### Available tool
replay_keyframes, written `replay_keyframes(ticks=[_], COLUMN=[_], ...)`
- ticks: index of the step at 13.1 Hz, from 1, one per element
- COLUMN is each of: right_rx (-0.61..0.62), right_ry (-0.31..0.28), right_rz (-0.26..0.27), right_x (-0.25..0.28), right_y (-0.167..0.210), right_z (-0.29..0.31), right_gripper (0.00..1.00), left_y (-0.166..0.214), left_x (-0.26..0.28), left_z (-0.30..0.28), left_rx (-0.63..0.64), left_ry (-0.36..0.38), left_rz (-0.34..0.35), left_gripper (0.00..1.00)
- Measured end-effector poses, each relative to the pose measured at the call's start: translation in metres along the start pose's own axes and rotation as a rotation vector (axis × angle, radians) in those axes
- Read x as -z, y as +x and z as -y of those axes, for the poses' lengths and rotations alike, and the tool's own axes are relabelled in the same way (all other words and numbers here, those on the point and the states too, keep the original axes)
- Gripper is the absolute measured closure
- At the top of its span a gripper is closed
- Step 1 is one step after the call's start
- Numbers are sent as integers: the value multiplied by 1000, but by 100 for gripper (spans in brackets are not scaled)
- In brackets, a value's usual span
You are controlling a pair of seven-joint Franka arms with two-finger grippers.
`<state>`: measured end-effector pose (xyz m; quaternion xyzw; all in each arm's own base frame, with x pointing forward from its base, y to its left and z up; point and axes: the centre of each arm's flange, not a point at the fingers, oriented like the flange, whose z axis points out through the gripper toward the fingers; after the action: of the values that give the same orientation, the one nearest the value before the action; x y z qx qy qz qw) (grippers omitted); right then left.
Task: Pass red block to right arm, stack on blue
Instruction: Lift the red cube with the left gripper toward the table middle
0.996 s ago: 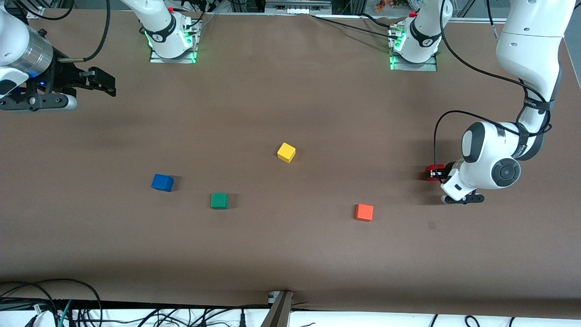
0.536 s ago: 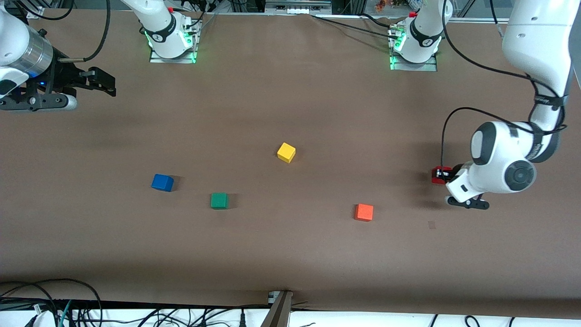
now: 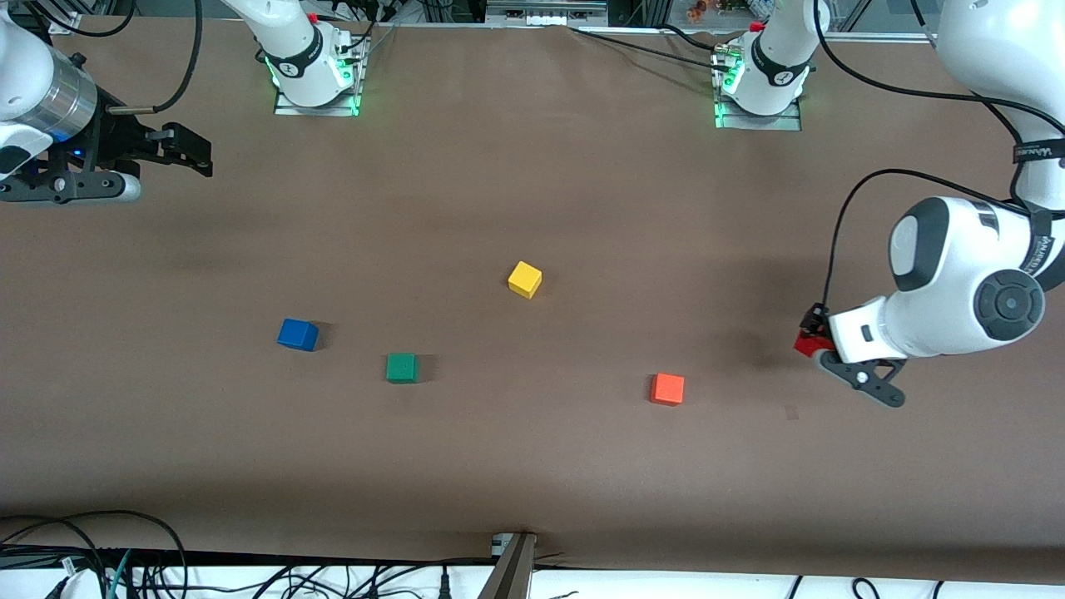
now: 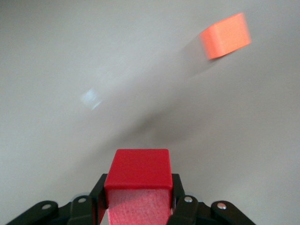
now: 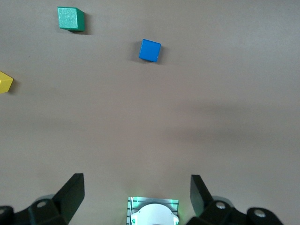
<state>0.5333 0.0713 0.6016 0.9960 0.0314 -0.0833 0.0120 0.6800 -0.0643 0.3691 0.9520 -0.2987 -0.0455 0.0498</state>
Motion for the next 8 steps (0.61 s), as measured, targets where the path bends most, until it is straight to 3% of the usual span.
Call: replay_keyframes(ticks=[3,6,8], right_rx=[0,0,0], right_ry=[0,0,0], right_rz=[0,0,0], right_x=[0,0,0], right_y=[0,0,0], right_z=[0,0,0], right_gripper=[0,0,0], left_y=[13,9,13], left_x=[14,3,-14], left_z=[-16,0,2], left_rx=[-221,-305,-426], left_ry=[-158,-327,-429], left_rz=[-144,-293,-417], left_gripper=[44,44,44])
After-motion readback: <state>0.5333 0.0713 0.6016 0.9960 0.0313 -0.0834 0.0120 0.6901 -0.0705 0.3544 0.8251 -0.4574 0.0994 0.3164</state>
